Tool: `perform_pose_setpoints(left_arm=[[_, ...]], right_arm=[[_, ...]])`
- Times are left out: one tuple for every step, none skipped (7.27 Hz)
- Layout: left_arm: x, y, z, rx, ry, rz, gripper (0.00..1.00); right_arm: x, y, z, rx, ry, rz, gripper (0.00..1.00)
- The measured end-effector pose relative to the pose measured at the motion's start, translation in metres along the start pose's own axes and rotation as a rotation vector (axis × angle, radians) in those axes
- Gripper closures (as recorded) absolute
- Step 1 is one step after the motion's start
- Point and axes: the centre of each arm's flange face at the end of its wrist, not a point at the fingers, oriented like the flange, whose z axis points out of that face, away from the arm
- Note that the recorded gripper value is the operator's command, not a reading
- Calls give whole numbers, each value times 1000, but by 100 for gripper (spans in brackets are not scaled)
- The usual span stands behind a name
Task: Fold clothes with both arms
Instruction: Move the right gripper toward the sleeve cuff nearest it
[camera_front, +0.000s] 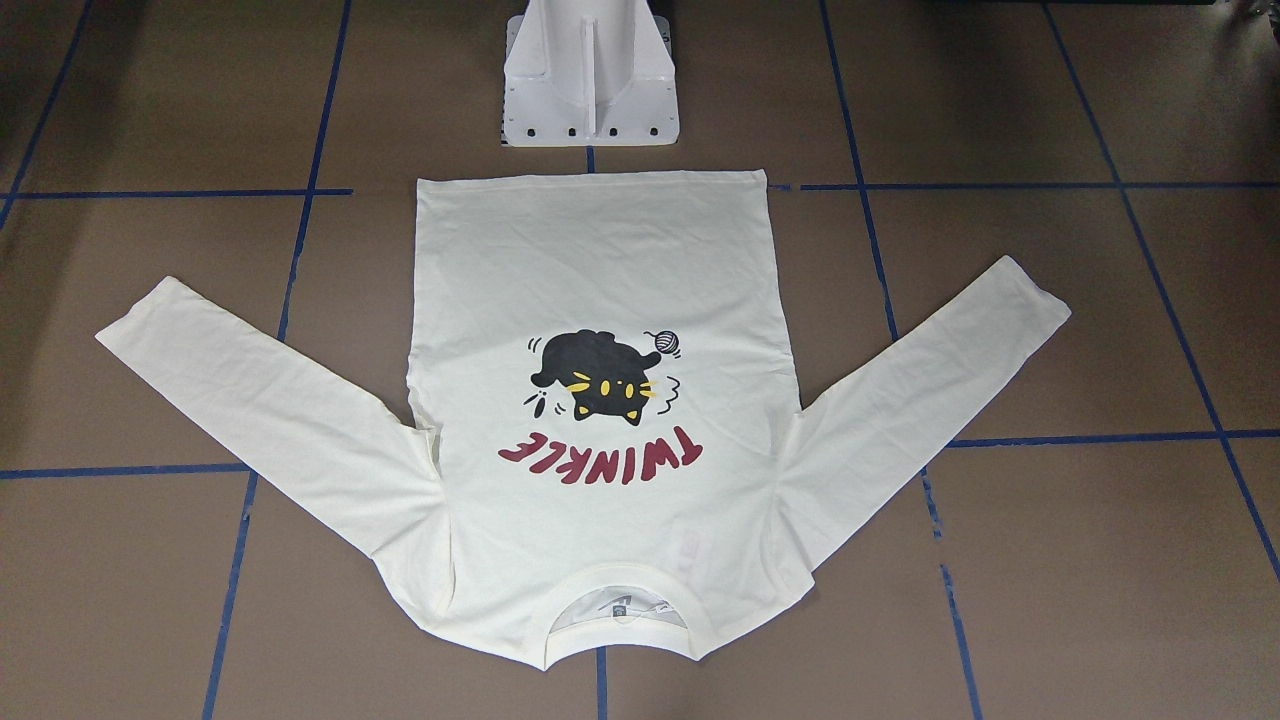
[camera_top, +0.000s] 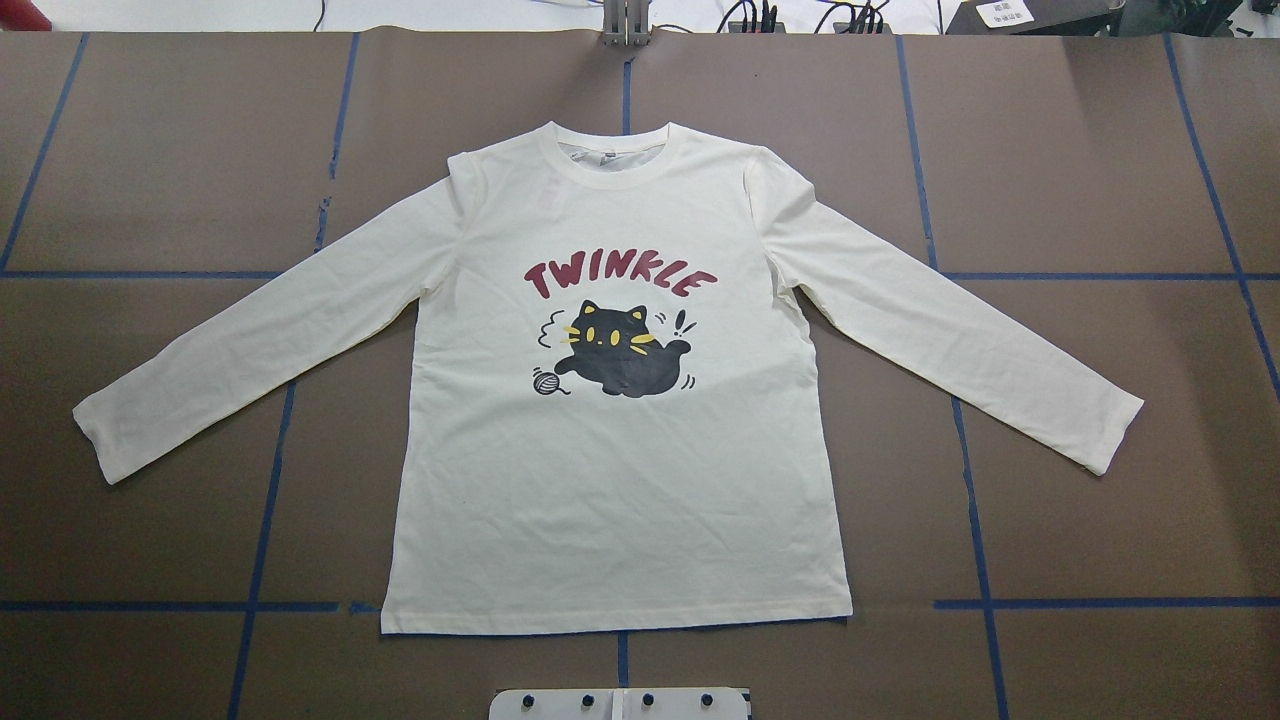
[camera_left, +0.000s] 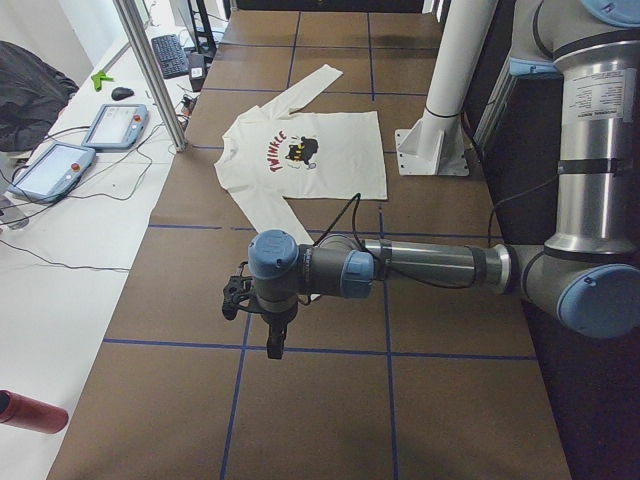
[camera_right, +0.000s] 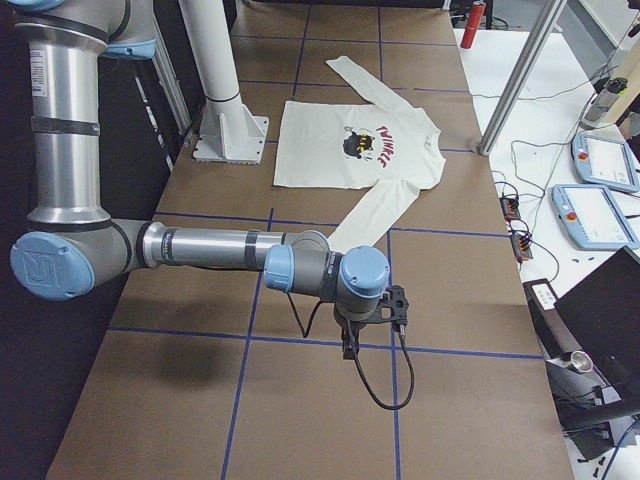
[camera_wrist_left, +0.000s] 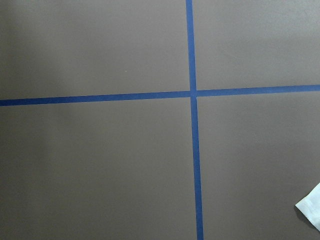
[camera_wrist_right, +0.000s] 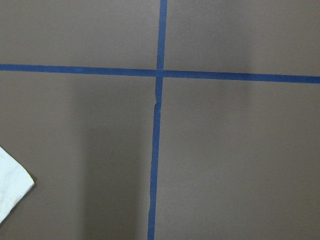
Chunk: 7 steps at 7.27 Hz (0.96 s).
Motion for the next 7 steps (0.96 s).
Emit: perform_pose_setpoints(left_arm=[[0,0,-1,1,0,2,0],[1,0,-1,2,0,6,0],[1,-1,-1,4,0,10,0],[4,-4,-3,9,0,20,0],[8,-9,-6,23,0,37,0],[15,-15,-12,44,4,60,0],[21,-21,-16,64,6,79,0]], right_arm=[[-2,-2,-2,5,-2,-2,0],[-8,-8,-8,17,-3,-11,0],[-14,-15,-14,29,-2,-21,0],[-25,-28,-22,43,1,-40,0],[-44,-48,-33,63,6,-69,0],[-65,-67,-44,85,3,-98,0],[-82,-73,-39,94,-2,-116,0]])
